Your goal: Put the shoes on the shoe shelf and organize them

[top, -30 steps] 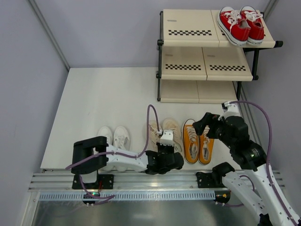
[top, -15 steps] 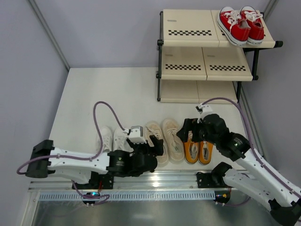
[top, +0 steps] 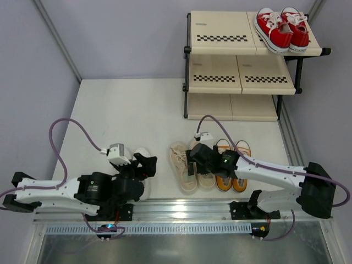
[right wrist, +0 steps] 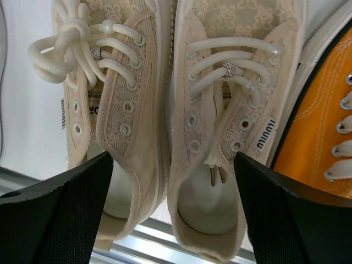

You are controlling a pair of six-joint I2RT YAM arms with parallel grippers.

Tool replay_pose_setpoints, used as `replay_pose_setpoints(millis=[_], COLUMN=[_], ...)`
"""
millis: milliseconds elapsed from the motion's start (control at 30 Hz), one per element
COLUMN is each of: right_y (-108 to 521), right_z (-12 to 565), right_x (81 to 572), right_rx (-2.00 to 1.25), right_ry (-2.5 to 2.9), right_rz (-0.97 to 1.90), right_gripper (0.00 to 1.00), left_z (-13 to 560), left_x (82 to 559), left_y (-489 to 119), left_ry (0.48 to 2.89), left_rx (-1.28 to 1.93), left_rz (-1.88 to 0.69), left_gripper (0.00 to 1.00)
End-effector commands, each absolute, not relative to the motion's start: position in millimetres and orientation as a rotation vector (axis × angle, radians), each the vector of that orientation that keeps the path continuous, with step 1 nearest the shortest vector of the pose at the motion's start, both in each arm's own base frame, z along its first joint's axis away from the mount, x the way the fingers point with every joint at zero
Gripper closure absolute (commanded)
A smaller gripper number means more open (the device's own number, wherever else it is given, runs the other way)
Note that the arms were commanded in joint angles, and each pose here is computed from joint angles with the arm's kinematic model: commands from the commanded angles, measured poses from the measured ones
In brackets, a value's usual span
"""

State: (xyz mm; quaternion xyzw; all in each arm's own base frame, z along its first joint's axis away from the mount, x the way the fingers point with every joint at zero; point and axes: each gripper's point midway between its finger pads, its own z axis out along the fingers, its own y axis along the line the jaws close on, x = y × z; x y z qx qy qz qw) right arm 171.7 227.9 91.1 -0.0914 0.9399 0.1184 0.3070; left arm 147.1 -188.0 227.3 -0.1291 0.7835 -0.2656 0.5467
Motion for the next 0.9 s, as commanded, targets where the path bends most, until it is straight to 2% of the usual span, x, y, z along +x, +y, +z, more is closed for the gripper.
replay_pose_setpoints(millis=[0, 167, 233, 267, 300, 367, 400, 500, 867], right_y=[255.5, 273.9, 274.4, 274.1, 270.6, 270.7, 267.1, 262.0, 247.9], right_z=[98.0, 78.6, 66.0, 62.2, 51.8, 48.8, 48.2, 66.0, 272.9], right_x=[189.6, 181.7, 181.1, 181.2, 179.8, 180.1, 178.7, 183.3, 208.9], right_rx=[-0.145, -0.183, -0.196, -0.201, -0.217, -0.232, -0.247, -0.263, -0.368], right_ry=[2.423, 2.463, 2.492, 2.499, 2.525, 2.538, 2.549, 2.522, 2.151], right_rz=[0.374, 0.395, 0.36, 0.344, 0.298, 0.273, 0.247, 0.216, 0.32], right_gripper=[0.09, 0.21, 0.34, 0.43, 0.63, 0.81, 0.96, 0.96, 0.96], left_z=[219.4, 217.1, 215.4, 215.2, 214.6, 214.0, 214.7, 213.3, 224.8], left_x=[151.2, 150.9, 150.7, 150.7, 150.5, 150.2, 150.1, 149.8, 151.3], left_y=[-157.3, -146.7, -145.2, -144.9, -144.8, -144.1, -143.6, -139.2, -123.0], left_ry=[1.836, 1.838, 1.842, 1.841, 1.844, 1.848, 1.85, 1.856, 1.832], left_rx=[-0.319, -0.329, -0.32, -0.318, -0.315, -0.306, -0.309, -0.31, -0.321], left_rz=[-0.564, -0.58, -0.569, -0.568, -0.564, -0.558, -0.561, -0.555, -0.58], left_gripper=[0.16, 0.18, 0.18, 0.18, 0.18, 0.18, 0.18, 0.19, 0.21])
